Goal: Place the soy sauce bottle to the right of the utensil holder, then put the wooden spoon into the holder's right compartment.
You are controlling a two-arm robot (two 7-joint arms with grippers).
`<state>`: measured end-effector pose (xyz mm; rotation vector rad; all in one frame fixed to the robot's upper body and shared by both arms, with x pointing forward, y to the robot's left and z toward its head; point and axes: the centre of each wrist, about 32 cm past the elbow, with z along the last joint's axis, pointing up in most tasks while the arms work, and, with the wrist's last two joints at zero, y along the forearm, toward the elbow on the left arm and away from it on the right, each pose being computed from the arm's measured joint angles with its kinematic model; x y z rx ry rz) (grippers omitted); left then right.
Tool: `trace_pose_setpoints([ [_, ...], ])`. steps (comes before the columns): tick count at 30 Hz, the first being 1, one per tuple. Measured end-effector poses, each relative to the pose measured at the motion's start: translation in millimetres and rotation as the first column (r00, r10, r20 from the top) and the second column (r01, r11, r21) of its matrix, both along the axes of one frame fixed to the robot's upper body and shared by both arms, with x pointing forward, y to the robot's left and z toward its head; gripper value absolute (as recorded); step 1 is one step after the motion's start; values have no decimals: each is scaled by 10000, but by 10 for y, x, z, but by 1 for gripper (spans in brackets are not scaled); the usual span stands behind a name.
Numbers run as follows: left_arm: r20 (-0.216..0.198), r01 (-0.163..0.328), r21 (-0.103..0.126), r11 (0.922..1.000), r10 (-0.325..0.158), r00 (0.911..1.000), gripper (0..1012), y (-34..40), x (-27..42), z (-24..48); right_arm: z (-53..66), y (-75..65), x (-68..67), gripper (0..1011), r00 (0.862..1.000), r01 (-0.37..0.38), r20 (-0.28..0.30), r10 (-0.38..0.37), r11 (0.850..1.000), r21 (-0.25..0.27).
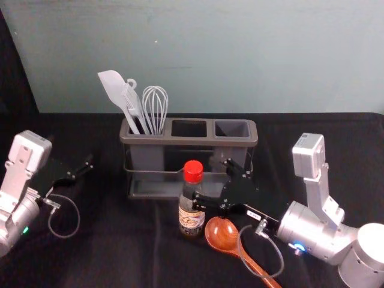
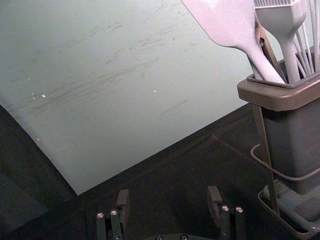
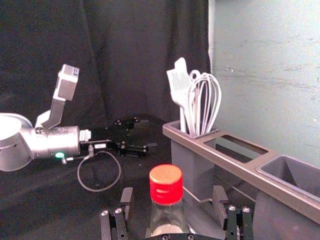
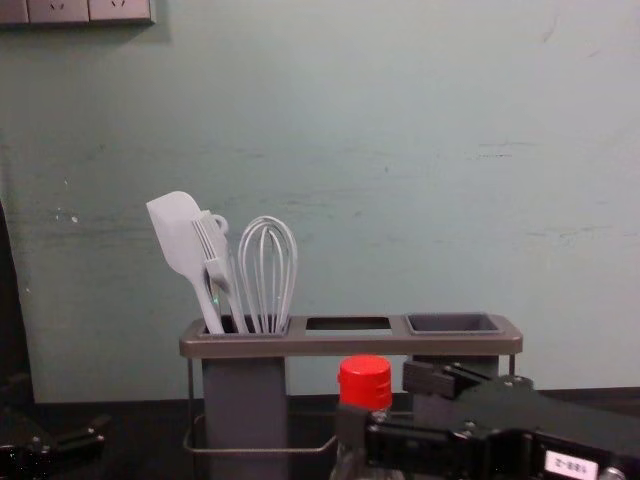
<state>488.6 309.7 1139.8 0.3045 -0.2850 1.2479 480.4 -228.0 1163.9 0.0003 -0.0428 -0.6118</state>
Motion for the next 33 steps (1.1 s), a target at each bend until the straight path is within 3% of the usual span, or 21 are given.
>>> trace_pose_setpoints([
  [10,0,0,-1,10000,0,10000,1012,0,0,0,53,133,72,1004,10000,-20,-88,20,10000,67],
  [23,0,0,0,10000,0,10000,1011,0,0,0,52,124,68,1000,10000,-14,-77,15,10000,52],
  [33,-1,0,0,10000,0,10000,1011,0,0,0,51,119,65,765,10000,-15,-56,15,10000,54],
])
